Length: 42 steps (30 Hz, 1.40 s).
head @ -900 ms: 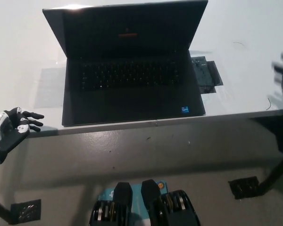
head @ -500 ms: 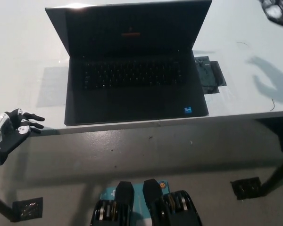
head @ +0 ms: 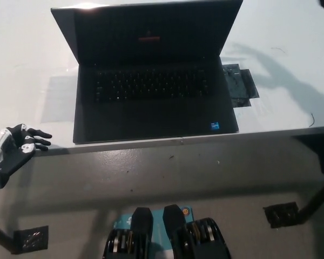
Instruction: The robot uses its right hand to push down on the lid of a laptop kept in the middle of the desk to close it
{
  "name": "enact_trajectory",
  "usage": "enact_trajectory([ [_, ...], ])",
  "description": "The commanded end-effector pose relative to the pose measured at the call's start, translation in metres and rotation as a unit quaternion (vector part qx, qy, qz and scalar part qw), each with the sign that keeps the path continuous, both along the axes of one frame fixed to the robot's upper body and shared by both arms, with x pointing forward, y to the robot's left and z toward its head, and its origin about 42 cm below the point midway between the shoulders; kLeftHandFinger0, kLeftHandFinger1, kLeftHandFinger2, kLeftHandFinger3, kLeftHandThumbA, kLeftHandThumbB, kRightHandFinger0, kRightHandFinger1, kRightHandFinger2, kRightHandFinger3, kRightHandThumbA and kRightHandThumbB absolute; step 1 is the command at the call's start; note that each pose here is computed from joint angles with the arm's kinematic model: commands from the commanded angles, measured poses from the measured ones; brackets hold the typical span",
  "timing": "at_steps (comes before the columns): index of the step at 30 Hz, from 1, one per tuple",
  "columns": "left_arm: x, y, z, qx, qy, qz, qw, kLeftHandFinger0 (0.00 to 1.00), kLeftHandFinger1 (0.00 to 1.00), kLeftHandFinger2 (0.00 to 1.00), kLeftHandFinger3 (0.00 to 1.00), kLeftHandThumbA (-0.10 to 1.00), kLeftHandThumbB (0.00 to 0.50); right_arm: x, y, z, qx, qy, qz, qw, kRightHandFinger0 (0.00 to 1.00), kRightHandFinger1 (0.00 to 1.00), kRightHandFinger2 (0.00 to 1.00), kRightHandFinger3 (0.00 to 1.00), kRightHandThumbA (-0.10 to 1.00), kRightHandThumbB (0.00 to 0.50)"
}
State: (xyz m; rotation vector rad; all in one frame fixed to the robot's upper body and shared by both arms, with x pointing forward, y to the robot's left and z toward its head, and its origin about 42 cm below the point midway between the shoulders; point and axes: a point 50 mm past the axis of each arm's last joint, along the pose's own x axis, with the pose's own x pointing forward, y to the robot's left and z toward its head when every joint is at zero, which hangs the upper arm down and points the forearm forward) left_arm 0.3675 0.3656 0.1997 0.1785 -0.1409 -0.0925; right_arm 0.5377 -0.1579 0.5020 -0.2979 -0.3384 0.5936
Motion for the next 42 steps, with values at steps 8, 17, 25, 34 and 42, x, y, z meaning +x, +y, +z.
enact_trajectory([
  [8, 0.011, 0.004, 0.029, 0.028, -0.049, -0.009, 0.998, 0.61, 0.55, 0.54, 0.47, -0.04, 0.145, 0.025, 0.064, -0.013, -0.048, -0.026, 0.023, 0.998, 1.00, 0.96, 0.82, 0.91, 0.11, 0.278],
  [17, 0.014, 0.001, 0.032, 0.030, -0.055, -0.017, 0.998, 0.59, 0.56, 0.55, 0.49, -0.09, 0.119, 0.037, 0.055, -0.056, -0.047, 0.018, 0.000, 0.999, 1.00, 0.99, 0.83, 0.92, 0.23, 0.303],
  [25, 0.013, 0.002, 0.033, 0.025, -0.050, -0.016, 0.998, 0.61, 0.56, 0.56, 0.50, -0.07, 0.124, 0.045, 0.028, -0.085, -0.046, 0.042, -0.024, 0.998, 1.00, 0.92, 0.80, 0.94, 0.24, 0.312],
  [34, 0.014, 0.004, 0.036, 0.025, -0.056, -0.014, 0.998, 0.60, 0.56, 0.56, 0.53, -0.08, 0.112, 0.038, 0.002, -0.121, -0.007, 0.083, -0.039, 0.996, 1.00, 0.99, 0.85, 0.99, 0.17, 0.254],
  [42, 0.015, 0.006, 0.043, 0.022, -0.058, -0.010, 0.998, 0.61, 0.55, 0.53, 0.49, -0.07, 0.138, 0.004, -0.014, -0.173, 0.099, 0.137, -0.029, 0.985, 1.00, 1.00, 0.82, 1.00, 0.15, 0.291],
])
